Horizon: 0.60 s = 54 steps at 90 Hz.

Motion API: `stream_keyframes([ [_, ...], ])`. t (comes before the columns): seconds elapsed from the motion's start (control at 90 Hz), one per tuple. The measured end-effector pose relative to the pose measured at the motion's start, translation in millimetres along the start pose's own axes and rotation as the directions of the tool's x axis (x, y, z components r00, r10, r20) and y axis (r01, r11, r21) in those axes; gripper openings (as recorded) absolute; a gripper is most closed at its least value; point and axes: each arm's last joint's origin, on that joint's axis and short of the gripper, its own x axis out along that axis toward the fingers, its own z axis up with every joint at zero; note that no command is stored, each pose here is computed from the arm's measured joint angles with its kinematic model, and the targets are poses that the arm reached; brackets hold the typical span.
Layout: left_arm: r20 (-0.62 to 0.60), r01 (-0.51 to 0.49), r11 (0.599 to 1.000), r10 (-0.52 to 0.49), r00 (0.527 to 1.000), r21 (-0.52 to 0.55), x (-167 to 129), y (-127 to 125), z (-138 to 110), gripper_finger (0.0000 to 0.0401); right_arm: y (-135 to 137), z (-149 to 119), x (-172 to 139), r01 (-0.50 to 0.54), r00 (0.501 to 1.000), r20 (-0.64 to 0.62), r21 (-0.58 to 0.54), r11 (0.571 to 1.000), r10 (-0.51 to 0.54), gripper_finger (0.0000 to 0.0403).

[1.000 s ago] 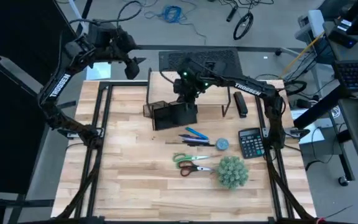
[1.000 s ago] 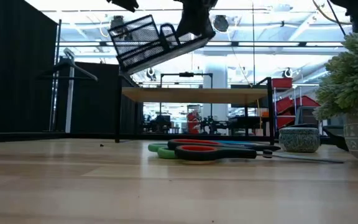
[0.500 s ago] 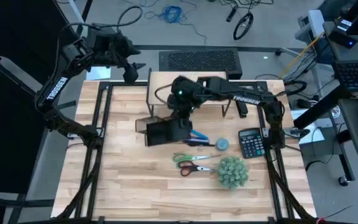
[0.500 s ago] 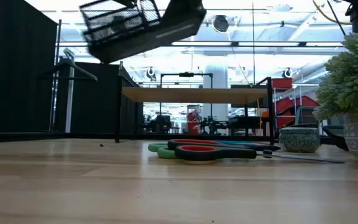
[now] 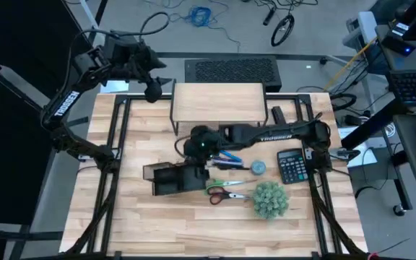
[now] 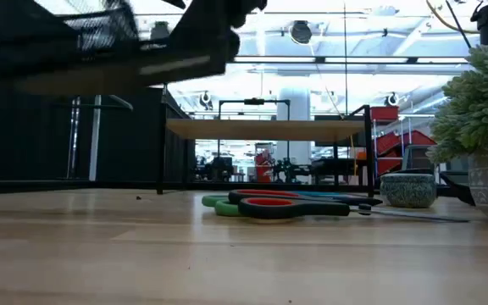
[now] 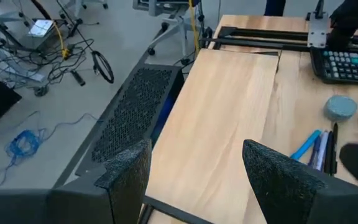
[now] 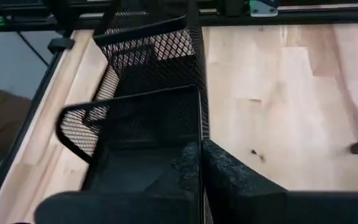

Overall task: Pick and place office supplies into organizer
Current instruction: Remove the desk organizer from the shelf

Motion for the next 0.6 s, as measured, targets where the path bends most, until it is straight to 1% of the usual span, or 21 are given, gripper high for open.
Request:
stream_keyframes([
  [0.122, 0.005, 0.01, 1.0, -0.01, 1.0, 0.005, 0, -3, 1, 0.0242, 2, -16, 18, 0.017, 0.998, 0.067, 0.026, 1.0, -0.018, 0.0],
  [0.211, 0.005, 0.011, 1.0, -0.011, 1.0, 0.006, 0, -3, 1, 0.0242, 2, -27, 30, 0.01, 0.994, 0.112, 0.021, 1.0, -0.013, 0.0],
  [0.444, 0.003, 0.011, 1.0, -0.011, 1.0, 0.006, 0, -3, 1, 0.0242, -4, -49, 74, 0.004, 0.99, 0.144, -0.013, 1.0, -0.002, 0.0],
  [0.6, 0.003, 0.011, 1.0, -0.011, 1.0, 0.005, 0, -3, 1, 0.0242, -8, -61, 96, 0.008, 0.989, 0.151, -0.041, 0.999, -0.002, 0.0],
])
